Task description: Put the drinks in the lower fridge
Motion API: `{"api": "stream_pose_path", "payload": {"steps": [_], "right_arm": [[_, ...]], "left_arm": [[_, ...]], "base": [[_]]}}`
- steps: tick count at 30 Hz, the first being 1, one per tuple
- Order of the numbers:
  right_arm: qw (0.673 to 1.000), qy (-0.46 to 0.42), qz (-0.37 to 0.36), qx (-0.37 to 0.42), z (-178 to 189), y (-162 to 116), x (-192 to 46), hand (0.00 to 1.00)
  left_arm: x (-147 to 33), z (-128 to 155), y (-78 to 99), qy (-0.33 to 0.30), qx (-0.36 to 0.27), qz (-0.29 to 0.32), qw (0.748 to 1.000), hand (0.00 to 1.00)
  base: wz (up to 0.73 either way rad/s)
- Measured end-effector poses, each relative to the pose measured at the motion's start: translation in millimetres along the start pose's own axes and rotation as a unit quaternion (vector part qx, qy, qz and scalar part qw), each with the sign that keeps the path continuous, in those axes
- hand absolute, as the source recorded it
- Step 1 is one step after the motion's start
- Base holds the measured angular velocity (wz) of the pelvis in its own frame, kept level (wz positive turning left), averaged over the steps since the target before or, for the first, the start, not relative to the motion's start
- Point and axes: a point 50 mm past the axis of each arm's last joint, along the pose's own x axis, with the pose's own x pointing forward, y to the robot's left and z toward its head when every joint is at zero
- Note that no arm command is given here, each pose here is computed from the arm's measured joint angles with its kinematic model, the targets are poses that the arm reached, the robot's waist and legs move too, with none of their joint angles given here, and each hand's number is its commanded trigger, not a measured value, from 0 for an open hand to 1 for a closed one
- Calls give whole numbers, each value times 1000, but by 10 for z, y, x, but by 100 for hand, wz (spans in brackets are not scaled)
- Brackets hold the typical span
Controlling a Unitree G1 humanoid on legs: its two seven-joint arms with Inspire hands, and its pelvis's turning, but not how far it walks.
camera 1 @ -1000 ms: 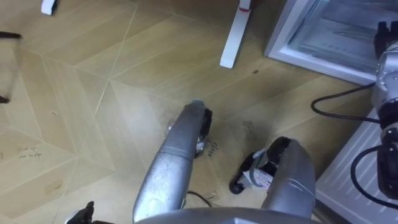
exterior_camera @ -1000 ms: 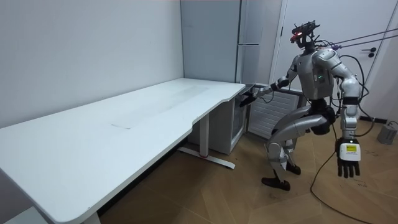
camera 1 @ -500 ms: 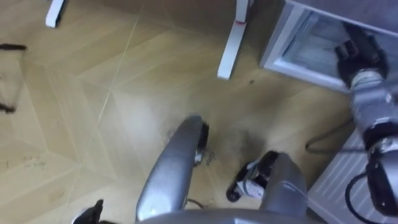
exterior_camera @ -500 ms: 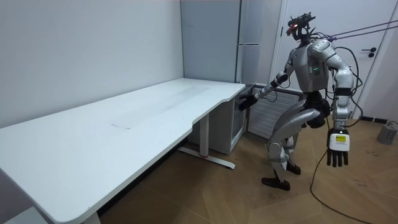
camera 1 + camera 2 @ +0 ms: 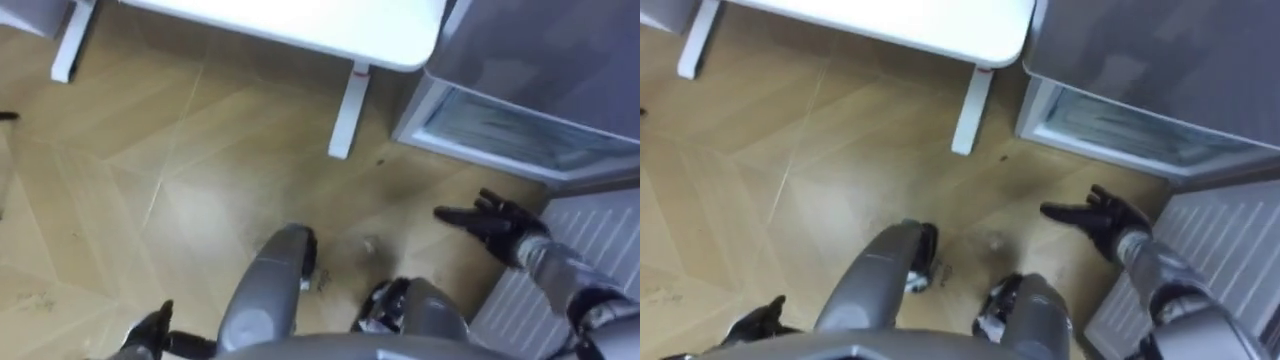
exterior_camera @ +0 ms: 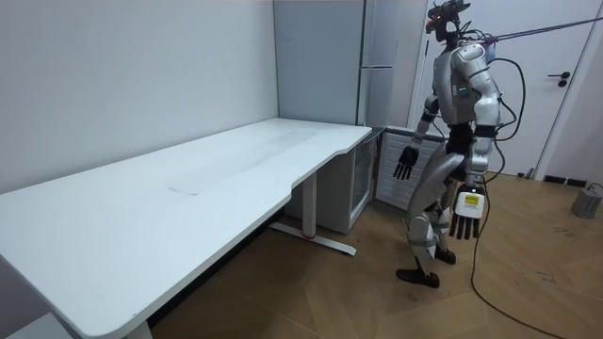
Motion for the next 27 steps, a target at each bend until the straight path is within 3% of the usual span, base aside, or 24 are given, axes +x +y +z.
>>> {"api": "stream_pose_path", "payload": {"steps": [12,27], "right_arm": [[994,103,-32,-3,-832,-4,-183,0],[988,137,-56,49,-1131,47,-271,0]], "left_arm": [[-5,-155,-168,28,-17,-2,999,0],[-45,-370,-209,80,-3,27,996,0]], "base": [[-11],[-11]]}}
